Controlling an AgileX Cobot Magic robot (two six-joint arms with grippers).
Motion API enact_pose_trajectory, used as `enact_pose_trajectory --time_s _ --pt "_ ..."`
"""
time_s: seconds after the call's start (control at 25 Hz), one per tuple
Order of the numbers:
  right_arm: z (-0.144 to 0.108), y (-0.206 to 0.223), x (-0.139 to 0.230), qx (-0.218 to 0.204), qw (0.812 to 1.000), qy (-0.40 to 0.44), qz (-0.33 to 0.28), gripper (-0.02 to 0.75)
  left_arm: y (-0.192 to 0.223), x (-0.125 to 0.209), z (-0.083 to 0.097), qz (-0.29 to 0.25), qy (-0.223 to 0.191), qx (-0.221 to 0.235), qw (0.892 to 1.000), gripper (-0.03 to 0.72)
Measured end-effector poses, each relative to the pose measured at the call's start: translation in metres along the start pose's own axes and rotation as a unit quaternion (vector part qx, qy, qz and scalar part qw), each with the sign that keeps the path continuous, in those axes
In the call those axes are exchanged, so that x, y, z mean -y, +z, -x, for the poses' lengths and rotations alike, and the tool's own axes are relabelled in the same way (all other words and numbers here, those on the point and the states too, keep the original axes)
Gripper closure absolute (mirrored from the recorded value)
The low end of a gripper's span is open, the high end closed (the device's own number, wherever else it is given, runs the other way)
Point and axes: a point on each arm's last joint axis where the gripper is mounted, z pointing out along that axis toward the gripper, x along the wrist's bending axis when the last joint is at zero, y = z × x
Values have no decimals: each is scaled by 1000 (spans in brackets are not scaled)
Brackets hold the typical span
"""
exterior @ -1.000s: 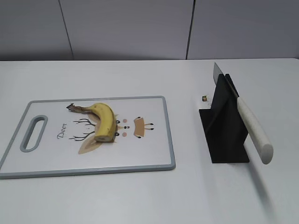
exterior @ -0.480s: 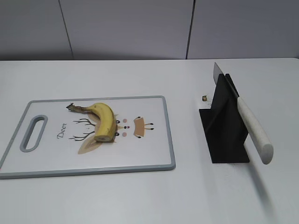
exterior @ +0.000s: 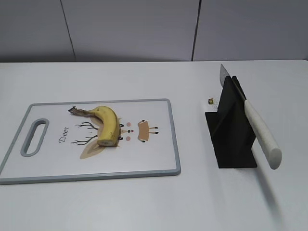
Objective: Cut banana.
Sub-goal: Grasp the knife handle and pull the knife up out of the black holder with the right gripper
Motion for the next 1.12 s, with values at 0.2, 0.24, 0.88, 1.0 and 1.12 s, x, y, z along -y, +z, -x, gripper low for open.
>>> enact_pose_trajectory --time_s 0.2,0.24,0.88,1.0,1.12 --pt "-1 0 0 -5 1000 3 0 306 0 0 0 0 0 0 1000 111" --pt "-2 0 0 -8 1000 4 0 306 0 0 0 0 0 0 1000 111" --pt "-10 37 -65 -10 986 19 -165 108 0 0 0 0 0 0 1000 112" --pt "-12 52 -79 -11 974 24 -224 119 0 0 0 0 0 0 1000 112" --pt "-16 66 -91 -18 965 27 -262 139 0 0 0 0 0 0 1000 112"
